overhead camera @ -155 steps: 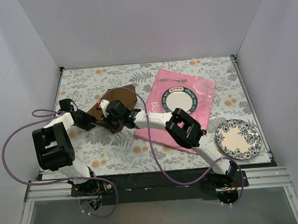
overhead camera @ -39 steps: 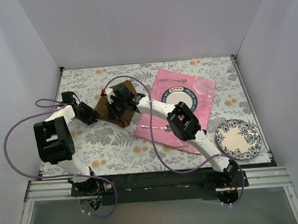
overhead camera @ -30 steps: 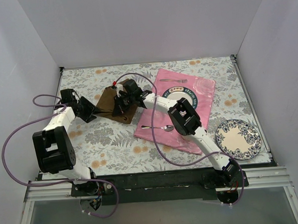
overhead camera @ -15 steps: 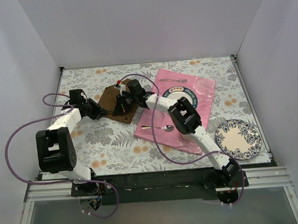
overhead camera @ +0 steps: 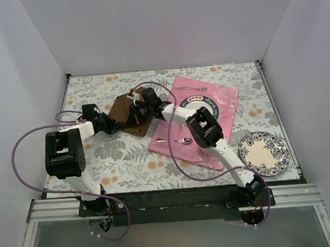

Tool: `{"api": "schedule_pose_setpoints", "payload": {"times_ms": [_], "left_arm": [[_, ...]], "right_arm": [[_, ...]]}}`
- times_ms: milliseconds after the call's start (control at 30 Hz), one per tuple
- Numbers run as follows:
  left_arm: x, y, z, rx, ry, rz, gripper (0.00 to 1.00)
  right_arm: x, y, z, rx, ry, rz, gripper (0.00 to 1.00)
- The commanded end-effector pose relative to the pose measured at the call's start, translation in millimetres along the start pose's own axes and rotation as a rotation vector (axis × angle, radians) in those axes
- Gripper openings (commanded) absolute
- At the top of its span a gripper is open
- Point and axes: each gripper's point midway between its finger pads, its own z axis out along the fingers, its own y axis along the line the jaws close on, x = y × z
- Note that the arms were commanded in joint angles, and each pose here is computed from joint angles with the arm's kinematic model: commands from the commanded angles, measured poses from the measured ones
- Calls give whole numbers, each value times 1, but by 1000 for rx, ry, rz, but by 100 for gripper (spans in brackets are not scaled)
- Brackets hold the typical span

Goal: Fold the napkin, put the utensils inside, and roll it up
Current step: Roll the napkin with the utensil

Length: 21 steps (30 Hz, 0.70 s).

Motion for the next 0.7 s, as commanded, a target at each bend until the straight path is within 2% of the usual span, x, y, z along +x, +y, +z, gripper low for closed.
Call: {"api": "schedule_pose_setpoints", "payload": {"times_ms": [0, 233, 667], "left_arm": [[-14, -16, -3, 77, -73, 1, 0], [-18, -17, -5, 151, -119, -69, 0], [-28, -39, -12, 310, -191, -70, 0]], "right_arm": [[15, -8, 0, -6, 31, 27, 1], [12, -7, 0, -6, 27, 20, 1], [14, -9, 1, -5, 36, 17, 1]]}}
